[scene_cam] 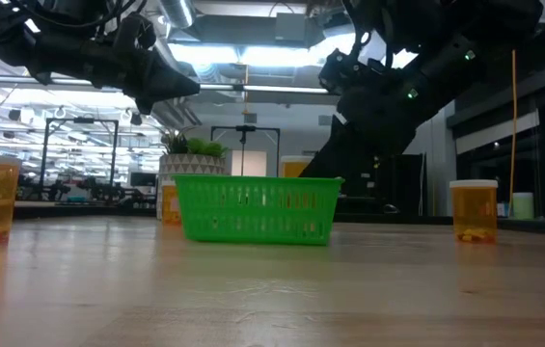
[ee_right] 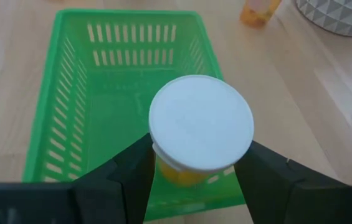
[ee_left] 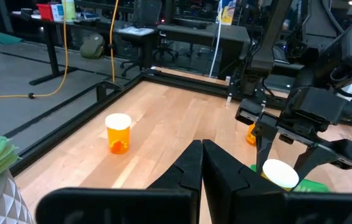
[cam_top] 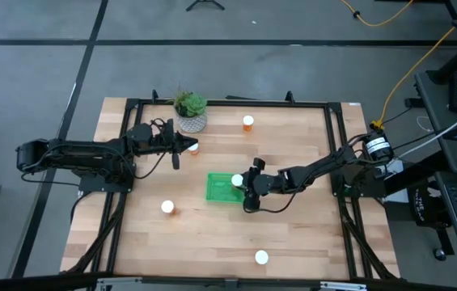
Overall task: Pick and place pill bottles into a basket
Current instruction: Put the orange medicine bottle into the green bin
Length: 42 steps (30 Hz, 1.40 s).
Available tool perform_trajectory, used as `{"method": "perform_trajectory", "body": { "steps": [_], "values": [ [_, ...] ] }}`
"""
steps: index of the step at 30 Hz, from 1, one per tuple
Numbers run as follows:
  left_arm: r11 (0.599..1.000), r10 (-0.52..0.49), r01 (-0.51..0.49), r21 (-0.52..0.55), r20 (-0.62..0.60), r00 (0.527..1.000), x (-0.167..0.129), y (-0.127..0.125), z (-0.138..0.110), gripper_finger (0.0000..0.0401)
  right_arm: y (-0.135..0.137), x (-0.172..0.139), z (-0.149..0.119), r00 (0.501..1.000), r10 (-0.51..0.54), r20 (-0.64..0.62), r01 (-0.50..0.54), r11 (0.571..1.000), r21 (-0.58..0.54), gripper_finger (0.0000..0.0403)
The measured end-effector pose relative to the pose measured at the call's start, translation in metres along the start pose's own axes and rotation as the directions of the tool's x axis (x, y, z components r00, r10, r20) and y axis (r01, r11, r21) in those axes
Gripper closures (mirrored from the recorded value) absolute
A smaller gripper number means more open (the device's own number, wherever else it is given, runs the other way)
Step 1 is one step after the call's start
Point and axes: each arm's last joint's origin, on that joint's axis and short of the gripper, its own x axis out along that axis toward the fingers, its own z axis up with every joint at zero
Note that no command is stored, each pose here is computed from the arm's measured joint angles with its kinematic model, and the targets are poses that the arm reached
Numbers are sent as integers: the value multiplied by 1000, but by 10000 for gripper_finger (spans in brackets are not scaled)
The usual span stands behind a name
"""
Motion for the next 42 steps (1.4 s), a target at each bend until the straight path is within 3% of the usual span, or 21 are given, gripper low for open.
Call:
{"method": "perform_trajectory", "body": {
  "steps": [17,42],
  "values": [
    [1000,0,0,0,0,1000,0,0,0,395,0,0,0,1000,-1,0,1,1000,-27,165],
    [1000,0,0,0,0,1000,0,0,0,395,0,-1,1,1000,-1,0,1,999,-49,164]
  ]
}}
